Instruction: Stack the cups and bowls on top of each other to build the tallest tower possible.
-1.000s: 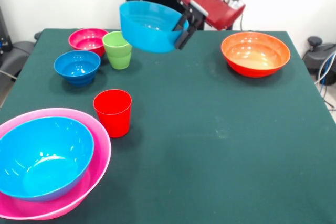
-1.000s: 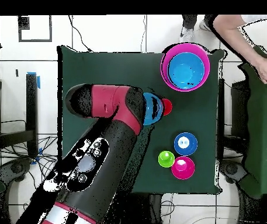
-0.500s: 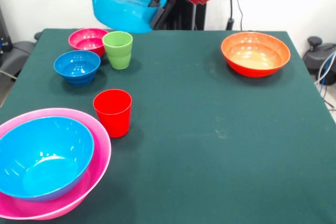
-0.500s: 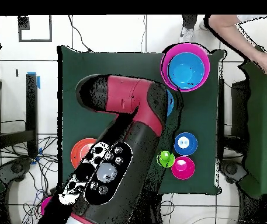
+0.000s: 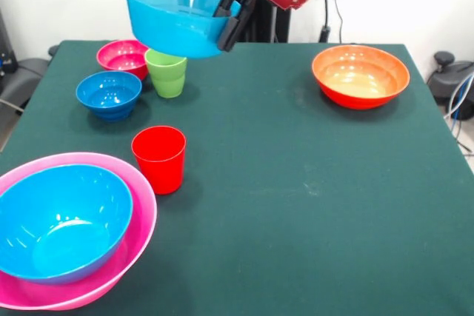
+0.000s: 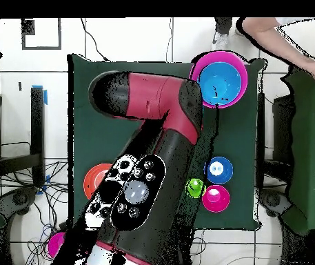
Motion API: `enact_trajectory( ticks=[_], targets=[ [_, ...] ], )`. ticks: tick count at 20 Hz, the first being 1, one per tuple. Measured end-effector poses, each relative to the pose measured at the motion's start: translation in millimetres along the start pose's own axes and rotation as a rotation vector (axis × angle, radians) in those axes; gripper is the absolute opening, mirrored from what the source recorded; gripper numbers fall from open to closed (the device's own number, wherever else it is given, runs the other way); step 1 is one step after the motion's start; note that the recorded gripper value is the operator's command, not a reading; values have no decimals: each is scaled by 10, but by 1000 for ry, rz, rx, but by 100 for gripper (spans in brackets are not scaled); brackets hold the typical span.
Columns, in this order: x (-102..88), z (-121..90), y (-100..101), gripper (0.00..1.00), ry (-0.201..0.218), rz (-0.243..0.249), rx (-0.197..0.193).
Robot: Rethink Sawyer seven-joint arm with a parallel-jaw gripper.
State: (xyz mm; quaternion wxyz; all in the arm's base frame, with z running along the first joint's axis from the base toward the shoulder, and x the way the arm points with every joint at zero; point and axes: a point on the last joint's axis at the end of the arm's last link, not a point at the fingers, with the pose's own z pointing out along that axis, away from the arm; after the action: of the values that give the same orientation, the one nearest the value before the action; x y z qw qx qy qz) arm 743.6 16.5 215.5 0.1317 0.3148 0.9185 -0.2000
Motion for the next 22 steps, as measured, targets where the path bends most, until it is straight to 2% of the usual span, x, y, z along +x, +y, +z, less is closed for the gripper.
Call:
enact_trajectory(
  ticks=[7,9,18,22],
  targets=[
    [-196,-108,223,0,-16,-8,-39],
    [-256,-194,328,0,-19,-16,-48],
    [-435,-381,591,0,17,-36,-55],
    [-629,-381,663,0,6,-33,-69]
  ],
)
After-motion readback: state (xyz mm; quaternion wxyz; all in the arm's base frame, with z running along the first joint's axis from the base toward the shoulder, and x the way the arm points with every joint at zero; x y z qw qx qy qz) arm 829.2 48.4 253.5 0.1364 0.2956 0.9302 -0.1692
